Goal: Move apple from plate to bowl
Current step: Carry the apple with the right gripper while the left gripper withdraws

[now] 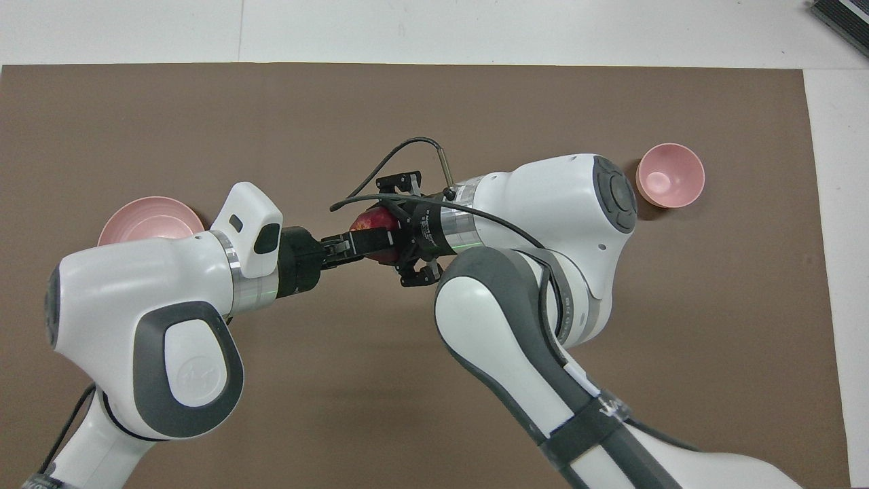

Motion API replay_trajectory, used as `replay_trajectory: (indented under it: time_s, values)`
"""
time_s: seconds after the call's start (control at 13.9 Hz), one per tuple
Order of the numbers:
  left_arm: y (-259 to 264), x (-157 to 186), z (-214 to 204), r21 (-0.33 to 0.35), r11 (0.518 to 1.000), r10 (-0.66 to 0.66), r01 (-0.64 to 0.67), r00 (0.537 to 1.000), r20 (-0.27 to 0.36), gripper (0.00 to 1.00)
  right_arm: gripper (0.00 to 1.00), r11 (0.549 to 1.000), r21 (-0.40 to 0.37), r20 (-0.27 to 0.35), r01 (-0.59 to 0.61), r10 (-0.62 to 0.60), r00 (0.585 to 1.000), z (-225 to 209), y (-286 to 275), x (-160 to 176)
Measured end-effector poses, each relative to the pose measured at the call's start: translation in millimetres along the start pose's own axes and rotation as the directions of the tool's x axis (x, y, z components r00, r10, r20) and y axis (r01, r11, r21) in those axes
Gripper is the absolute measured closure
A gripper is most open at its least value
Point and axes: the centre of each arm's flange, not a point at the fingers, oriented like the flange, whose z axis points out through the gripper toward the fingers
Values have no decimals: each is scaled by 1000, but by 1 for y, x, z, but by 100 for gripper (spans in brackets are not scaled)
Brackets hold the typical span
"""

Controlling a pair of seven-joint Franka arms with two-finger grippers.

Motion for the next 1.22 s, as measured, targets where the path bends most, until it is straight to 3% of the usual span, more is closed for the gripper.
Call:
replay_trajectory:
  time_s: [0.07,0.14,0.5,0.65,0.86,1.08,1.22]
  values:
    - [0,0,0,0,1000,0,0,1000,2,3,25,1000,0,0,0,0,1000,0,0,0]
    - [0,0,-1,0,1000,0,0,1000,2,0,25,1000,0,0,0,0,1000,0,0,0]
    - [-25,24,-41,49,999,11,-16,995,98,0,25,1000,5,-12,8,-8,1000,-2,-2,5]
    - [-46,35,-67,141,988,42,-63,988,146,0,25,1000,22,-30,14,-14,999,-13,-8,21]
    - [-74,49,-103,330,929,94,-166,970,224,0,25,997,50,-90,52,-47,995,-40,-20,65]
    - [-92,67,-136,517,814,152,-265,956,252,0,25,991,20,-211,131,-124,970,-58,-25,103]
    - [-88,82,-161,594,745,192,-303,951,244,0,25,980,-36,-313,197,-199,929,-64,-26,118]
